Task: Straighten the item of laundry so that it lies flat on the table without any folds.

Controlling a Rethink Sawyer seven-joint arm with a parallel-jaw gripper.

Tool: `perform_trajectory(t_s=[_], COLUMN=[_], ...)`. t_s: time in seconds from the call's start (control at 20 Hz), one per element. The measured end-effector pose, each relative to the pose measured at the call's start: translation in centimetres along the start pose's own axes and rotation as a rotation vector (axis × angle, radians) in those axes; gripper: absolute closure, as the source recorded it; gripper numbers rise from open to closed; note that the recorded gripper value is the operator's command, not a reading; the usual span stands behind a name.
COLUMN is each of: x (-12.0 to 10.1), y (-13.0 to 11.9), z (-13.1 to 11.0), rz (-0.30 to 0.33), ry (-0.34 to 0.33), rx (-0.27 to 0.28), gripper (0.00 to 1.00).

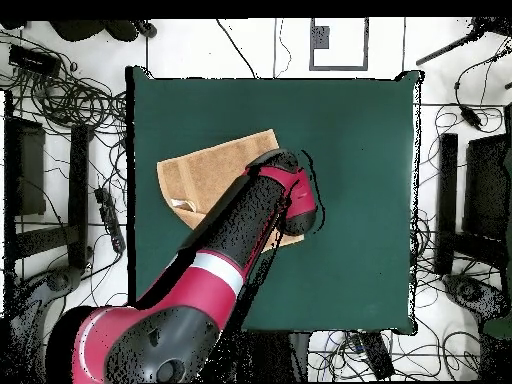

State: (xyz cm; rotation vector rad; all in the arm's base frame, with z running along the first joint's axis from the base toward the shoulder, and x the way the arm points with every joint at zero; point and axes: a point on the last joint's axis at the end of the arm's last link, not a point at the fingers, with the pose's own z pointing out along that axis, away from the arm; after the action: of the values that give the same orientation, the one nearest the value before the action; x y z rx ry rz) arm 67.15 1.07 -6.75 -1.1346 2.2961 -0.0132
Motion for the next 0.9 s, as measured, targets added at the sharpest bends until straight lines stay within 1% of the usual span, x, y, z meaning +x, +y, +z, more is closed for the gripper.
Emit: perform_trajectory(t_s=[0.4,0.55,0.65,0.8,0.85,0.9], x=[-0.3,-0.4,-0.8,-1.6,-2.1,-2.9], y=[0.5,1.4,2.6,4.3,5.1,6.1], z=[-0.3,-1.0,-2.0,-3.5,-4.1,-5.1], rz=[-0.024,-0.027,-0.035,-0.073,-0.095,-0.134], ry=[0.017,0.031,0.046,0.072,0.083,0.099], rx=[0.0,-0.005,-0.013,-0.031,-0.039,-0.052], gripper=[1.0,1.0,1.0,1.0,1.0,1.0])
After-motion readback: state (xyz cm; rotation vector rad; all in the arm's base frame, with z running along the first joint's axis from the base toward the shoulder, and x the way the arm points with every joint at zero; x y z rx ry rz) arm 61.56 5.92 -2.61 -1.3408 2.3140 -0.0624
